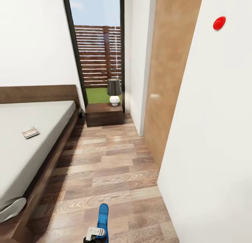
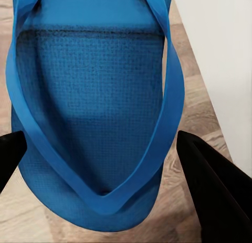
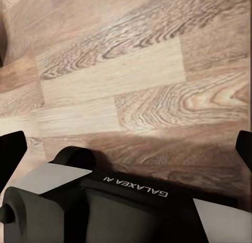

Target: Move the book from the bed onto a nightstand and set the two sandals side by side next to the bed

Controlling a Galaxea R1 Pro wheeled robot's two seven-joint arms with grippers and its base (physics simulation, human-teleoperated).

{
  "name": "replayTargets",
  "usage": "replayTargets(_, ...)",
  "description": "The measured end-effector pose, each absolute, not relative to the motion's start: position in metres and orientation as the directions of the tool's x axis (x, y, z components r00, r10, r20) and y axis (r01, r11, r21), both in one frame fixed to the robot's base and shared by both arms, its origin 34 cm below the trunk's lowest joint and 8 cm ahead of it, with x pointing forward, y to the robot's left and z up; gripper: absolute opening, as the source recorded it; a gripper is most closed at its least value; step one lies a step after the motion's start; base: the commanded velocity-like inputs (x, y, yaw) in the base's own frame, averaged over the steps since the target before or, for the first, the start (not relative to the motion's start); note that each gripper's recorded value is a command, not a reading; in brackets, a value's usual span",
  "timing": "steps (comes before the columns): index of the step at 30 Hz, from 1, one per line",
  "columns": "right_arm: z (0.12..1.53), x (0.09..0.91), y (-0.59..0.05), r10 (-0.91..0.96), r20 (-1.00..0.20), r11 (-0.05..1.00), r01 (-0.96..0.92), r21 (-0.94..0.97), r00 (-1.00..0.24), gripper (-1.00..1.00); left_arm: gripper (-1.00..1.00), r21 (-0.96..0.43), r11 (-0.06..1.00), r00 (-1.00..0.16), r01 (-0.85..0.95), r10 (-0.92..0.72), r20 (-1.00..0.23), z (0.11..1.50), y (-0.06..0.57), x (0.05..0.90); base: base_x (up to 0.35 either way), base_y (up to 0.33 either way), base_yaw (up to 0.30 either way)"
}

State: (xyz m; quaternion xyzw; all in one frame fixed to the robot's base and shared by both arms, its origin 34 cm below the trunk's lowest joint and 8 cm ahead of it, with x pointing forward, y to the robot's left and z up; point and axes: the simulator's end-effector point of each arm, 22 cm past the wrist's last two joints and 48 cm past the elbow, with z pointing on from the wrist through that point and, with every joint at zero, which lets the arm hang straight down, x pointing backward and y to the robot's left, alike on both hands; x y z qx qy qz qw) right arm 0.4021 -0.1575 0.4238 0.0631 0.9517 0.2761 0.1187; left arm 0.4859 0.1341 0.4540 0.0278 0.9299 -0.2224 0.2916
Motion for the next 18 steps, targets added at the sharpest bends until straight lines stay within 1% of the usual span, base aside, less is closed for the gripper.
replayTargets(7, 0.4238, 0.4021, -0.1577, 0.186, -0.191, 0.84, 0.055, 0.54, -0.964, 1.0, -1.0, -0.398, 0.9, -0.829, 0.181, -0.078, -0.554, 0.4538, 0.1341, 0.4854, 0.257, -0.087, 0.0)
replayTargets(11, 0.4236, 0.4021, -0.1575, 0.186, -0.19, 0.839, 0.055, 0.541, -0.964, 1.0, -1.0, -0.397, 0.9, -0.829, 0.18, -0.078, -0.554, 0.4535, 0.1344, 0.4856, 0.077, -0.021, 0.0)
replayTargets(18, 0.4236, 0.4021, -0.1576, 0.186, -0.19, 0.84, 0.055, 0.54, -0.964, 1.0, -1.0, -0.397, 0.9, -0.829, 0.18, -0.079, -0.554, 0.4536, 0.1345, 0.4858, 0.012, -0.003, 0.0)
